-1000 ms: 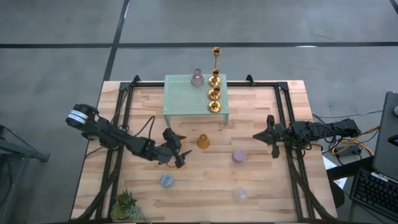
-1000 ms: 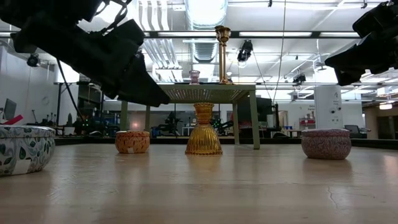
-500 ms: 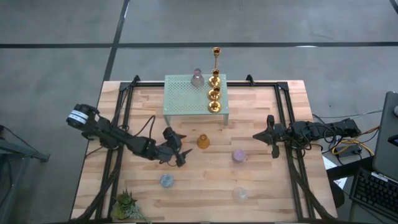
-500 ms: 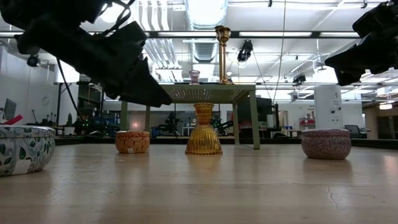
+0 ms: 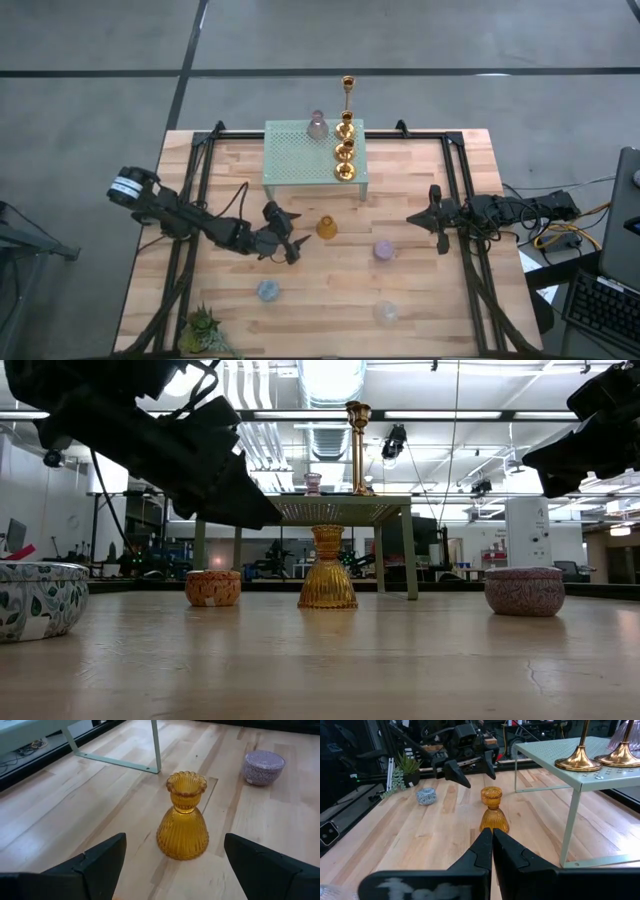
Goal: Pick & Place candle stick holders
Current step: Put the yellow glass candle holder on the shelf aligned with the pink glass candle holder
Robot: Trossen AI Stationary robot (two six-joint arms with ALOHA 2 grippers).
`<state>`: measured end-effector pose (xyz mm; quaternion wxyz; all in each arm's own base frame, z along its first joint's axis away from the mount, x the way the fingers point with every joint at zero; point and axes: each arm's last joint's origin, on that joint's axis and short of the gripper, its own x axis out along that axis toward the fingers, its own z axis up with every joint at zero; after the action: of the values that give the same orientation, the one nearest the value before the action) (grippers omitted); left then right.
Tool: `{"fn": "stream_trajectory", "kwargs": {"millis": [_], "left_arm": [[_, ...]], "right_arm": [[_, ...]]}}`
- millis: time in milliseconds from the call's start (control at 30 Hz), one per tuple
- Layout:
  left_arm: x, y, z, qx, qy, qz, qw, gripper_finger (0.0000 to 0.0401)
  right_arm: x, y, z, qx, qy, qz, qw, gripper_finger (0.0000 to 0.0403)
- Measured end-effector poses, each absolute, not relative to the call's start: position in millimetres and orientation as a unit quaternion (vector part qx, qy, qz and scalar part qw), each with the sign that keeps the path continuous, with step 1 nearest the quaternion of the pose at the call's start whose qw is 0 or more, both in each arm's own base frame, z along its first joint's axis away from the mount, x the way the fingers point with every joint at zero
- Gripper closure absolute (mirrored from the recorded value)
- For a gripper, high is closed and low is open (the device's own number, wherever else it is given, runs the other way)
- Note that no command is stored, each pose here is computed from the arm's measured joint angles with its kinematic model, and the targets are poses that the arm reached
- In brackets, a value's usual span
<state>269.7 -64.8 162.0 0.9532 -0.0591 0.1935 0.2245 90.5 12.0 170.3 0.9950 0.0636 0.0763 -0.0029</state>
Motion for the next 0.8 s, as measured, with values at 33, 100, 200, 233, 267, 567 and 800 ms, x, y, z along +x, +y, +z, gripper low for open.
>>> {"fn": "stream_trajectory", "kwargs": {"millis": [33, 100, 200, 233, 267, 567, 800], "left_arm": [[270.1, -64.4, 162.0, -0.060, 0.191, 0.225, 0.954, 0.0062], [271.7, -64.1, 161.5, -0.062, 0.186, 0.225, 0.954, 0.0062], [275.1, -64.1, 158.7, -0.057, 0.180, 0.224, 0.956, 0.0062], [276.1, -64.0, 157.4, -0.055, 0.179, 0.223, 0.957, 0.0062], [277.1, -64.1, 155.8, -0.053, 0.180, 0.223, 0.957, 0.0062], [287.4, -64.2, 146.7, -0.047, 0.184, 0.227, 0.955, 0.0062], [295.2, -64.1, 140.7, -0.045, 0.189, 0.231, 0.953, 0.0062]], "right_arm": [[90.5, 12.0, 170.3, 0.064, 0.076, -0.003, 0.995, 0.0394], [90.5, 12.0, 170.3, 0.064, 0.076, -0.003, 0.995, 0.0394], [90.5, 12.0, 170.3, 0.064, 0.076, -0.003, 0.995, 0.0394], [90.5, 12.0, 170.3, 0.064, 0.076, -0.003, 0.995, 0.0394], [90.5, 12.0, 170.3, 0.064, 0.076, -0.003, 0.995, 0.0394], [90.4, 12.0, 170.2, 0.064, 0.076, -0.003, 0.995, 0.0394], [90.4, 12.0, 170.3, 0.064, 0.076, -0.003, 0.995, 0.0394]]}}
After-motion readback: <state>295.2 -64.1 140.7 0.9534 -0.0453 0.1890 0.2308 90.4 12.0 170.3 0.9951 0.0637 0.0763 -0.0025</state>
